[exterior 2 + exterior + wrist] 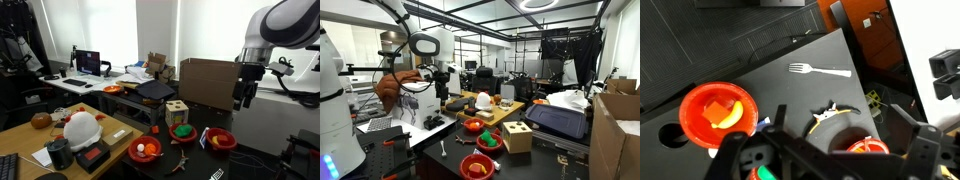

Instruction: Put the banana toy in the bowl to the right

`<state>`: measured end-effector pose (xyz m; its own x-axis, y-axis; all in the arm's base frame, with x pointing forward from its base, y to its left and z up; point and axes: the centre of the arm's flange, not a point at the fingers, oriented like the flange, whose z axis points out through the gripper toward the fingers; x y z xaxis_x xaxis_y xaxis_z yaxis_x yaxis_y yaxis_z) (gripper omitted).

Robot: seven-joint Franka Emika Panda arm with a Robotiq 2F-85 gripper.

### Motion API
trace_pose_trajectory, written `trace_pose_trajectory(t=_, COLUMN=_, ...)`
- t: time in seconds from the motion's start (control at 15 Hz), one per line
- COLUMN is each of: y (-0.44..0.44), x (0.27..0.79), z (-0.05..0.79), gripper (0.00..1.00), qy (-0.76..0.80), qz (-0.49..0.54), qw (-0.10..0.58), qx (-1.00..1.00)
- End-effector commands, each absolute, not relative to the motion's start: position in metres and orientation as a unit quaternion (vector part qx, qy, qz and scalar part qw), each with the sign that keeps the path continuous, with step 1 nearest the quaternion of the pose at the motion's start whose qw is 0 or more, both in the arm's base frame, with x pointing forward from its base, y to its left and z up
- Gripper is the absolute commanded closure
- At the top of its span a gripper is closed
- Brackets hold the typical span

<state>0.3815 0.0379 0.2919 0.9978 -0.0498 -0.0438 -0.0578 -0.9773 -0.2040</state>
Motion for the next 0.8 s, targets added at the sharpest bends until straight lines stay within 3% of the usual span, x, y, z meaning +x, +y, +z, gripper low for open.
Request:
trace_pose_trajectory(t=0.0, y=0.038, x=0.371, z=0.3, gripper=0.0, qy=0.038, qz=0.023, qw=0.09, qx=-0.995)
trace_pose_trajectory(t=0.73, y=0.038, x=0.379, z=0.291, gripper=0.0, qy=0.03, qz=0.024, qw=0.078, qx=-0.996)
